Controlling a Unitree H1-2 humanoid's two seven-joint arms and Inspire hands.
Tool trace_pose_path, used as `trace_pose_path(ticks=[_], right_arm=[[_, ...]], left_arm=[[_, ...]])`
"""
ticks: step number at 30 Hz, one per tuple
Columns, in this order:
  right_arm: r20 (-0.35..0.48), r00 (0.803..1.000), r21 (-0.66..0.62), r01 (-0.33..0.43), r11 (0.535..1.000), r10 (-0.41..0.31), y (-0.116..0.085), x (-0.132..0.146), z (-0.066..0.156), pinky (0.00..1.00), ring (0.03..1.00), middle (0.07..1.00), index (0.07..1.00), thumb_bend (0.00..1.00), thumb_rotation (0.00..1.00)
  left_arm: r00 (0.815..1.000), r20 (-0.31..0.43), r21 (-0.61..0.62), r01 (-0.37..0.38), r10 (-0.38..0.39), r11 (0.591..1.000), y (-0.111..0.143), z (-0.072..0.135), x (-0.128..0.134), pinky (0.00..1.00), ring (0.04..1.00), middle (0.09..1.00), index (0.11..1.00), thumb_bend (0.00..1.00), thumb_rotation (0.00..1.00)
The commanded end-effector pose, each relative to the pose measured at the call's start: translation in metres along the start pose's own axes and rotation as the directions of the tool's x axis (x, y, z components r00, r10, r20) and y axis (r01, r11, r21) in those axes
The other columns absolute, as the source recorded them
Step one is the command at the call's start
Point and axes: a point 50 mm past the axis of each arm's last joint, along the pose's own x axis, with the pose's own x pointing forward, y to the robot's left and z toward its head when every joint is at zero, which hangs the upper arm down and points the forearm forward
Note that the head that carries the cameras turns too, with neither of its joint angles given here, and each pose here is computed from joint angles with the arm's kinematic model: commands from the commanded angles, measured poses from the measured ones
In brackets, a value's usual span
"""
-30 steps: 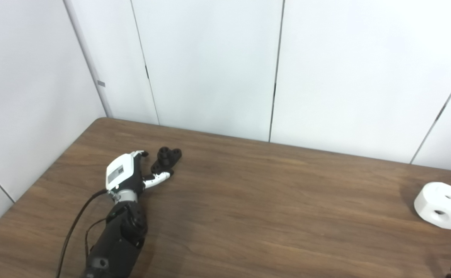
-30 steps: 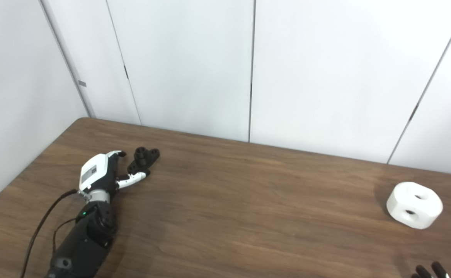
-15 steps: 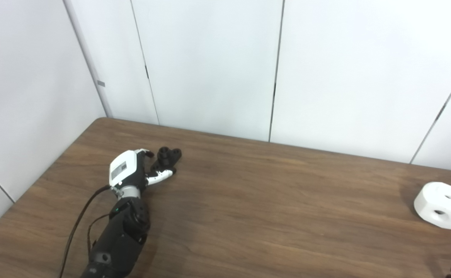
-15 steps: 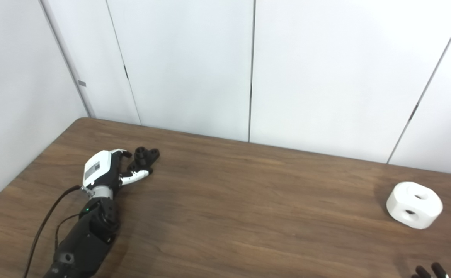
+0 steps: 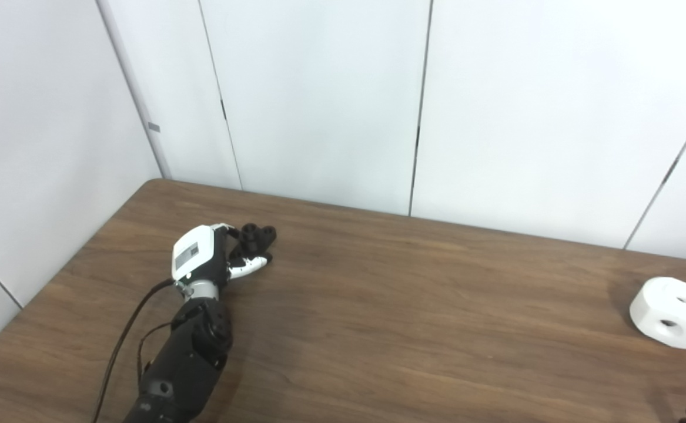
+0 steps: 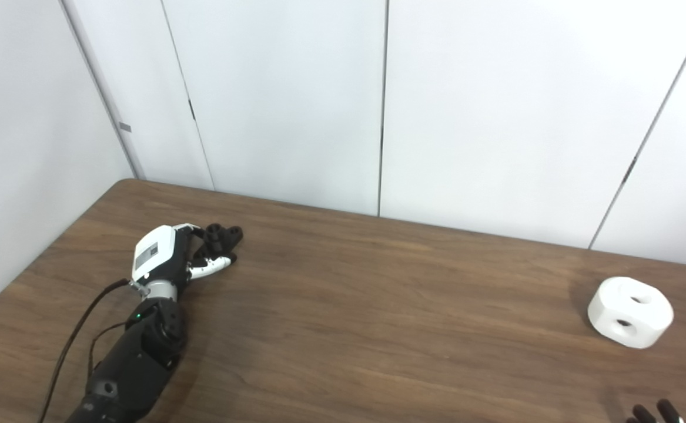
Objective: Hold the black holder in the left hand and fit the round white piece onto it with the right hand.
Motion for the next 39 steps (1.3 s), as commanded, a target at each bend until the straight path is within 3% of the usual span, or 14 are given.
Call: trace_pose_path(ticks=[1, 16, 18, 21, 39], right_arm=[[-0.027, 1.0, -0.018, -0.004, 1.0, 0.004, -0.0029, -0.0074, 0.0024, 0.98, 0.943, 0.941, 0.976, 0.54, 1.0], [-0.027, 1.0, -0.019, -0.005, 1.0, 0.004, -0.0042, -0.0083, 0.0053, 0.97, 0.939, 0.939, 0.977, 0.54, 1.0], [-0.031, 1.0, -0.014, -0.002, 1.0, 0.002, -0.0046, -0.0083, 0.0049, 0.98, 0.941, 0.939, 0.973, 0.55, 1.0], [-0.023, 1.0, -0.017, -0.011, 1.0, 0.01, -0.0048, -0.0078, 0.0051, 0.99, 0.948, 0.943, 0.978, 0.55, 1.0], [-0.018, 1.0, -0.007, -0.012, 1.0, 0.012, -0.0052, -0.0072, 0.0068, 0.97, 0.938, 0.941, 0.977, 0.56, 1.0]], left_arm=[[0.998, 0.036, 0.003, -0.059, 0.058, 0.998, 0.0176, 0.0099, 0.0151, 1.0, 0.93, 0.864, 0.678, 0.82, 0.28], [0.994, 0.048, 0.011, -0.097, 0.096, 0.995, 0.0178, 0.0059, 0.0123, 0.98, 0.915, 0.825, 0.558, 0.79, 0.18], [0.993, 0.056, 0.026, -0.107, 0.105, 0.994, 0.0168, 0.0042, 0.0119, 0.98, 0.905, 0.807, 0.503, 0.58, 0.09], [0.992, 0.062, 0.03, -0.111, 0.109, 0.993, 0.0159, 0.0024, 0.0115, 0.99, 0.902, 0.797, 0.488, 0.53, 0.07], [0.993, 0.074, 0.013, -0.089, 0.088, 0.996, 0.0141, 0.0028, 0.0084, 0.99, 0.87, 0.765, 0.482, 0.52, 0.05]])
